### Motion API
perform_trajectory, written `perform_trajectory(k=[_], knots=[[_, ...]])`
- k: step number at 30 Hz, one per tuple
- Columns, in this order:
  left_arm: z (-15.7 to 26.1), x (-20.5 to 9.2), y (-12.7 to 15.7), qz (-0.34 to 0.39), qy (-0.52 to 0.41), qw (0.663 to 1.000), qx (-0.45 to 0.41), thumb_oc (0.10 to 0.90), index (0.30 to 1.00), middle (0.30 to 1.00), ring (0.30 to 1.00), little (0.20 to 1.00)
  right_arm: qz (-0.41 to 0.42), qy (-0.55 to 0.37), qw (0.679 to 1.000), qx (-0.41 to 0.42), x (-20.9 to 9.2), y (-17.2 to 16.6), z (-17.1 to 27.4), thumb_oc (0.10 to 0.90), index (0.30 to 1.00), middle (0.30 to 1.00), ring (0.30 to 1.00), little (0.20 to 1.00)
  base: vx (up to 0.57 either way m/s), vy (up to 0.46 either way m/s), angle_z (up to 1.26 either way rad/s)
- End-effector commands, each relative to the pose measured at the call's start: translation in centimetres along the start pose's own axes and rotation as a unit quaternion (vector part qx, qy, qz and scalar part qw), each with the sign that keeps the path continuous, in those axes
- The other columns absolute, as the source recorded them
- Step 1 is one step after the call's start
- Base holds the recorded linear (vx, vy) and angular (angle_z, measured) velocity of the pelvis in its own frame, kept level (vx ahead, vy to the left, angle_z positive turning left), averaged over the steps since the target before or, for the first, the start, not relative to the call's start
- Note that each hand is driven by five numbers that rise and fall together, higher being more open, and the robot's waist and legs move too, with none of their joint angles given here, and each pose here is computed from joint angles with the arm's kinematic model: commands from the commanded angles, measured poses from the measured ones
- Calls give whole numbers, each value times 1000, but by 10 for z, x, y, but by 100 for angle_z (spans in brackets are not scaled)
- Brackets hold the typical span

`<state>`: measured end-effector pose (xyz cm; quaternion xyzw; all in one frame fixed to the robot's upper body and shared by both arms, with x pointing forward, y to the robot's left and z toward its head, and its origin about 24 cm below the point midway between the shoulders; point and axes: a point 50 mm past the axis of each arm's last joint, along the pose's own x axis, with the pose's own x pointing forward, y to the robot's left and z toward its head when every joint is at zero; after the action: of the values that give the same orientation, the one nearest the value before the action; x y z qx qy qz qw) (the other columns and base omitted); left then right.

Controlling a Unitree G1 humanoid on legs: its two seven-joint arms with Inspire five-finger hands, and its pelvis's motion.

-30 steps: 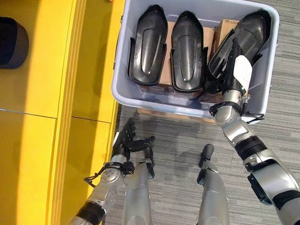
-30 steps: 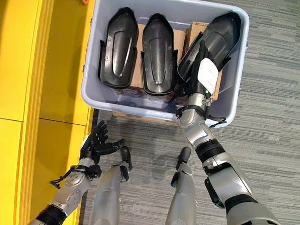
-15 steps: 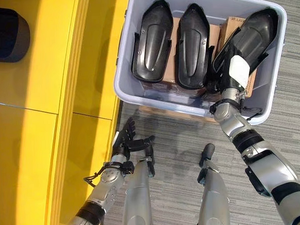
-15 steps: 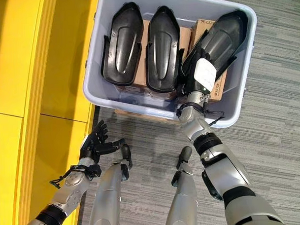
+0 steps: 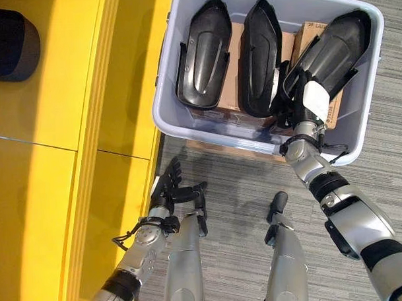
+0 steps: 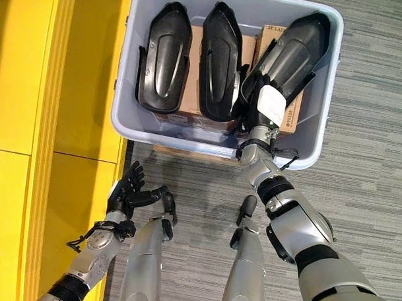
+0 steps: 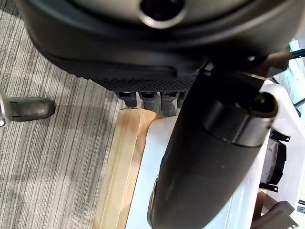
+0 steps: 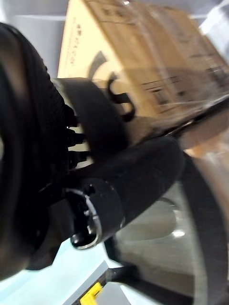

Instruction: Move parts from the plastic box to the shelf.

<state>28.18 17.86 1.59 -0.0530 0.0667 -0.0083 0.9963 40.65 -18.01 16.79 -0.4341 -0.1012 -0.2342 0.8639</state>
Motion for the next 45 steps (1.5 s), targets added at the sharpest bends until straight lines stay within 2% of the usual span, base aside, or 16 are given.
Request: perform_trajectory(k=[1,14,29,45], knots=[[22,-6,-9,-26,-67,997,-28,900,1000,1000,1000,1000,29,3,999,30,3,0,2,400,300,300,300,300,0,0,0],[18,-6,1,-1,-61,998,-27,900,1000,1000,1000,1000,-4,-83,993,86,-11,-23,13,400,300,300,300,300,-14,-3,0],[0,-15,10,6,-26,1000,-10,900,1000,1000,1000,1000,-29,-155,984,77,-33,-42,14,400,300,300,300,300,15,-14,0],[-30,-33,20,8,31,999,-18,900,1000,1000,1000,1000,7,-292,956,24,-56,-68,34,400,300,300,300,300,53,-45,-5]])
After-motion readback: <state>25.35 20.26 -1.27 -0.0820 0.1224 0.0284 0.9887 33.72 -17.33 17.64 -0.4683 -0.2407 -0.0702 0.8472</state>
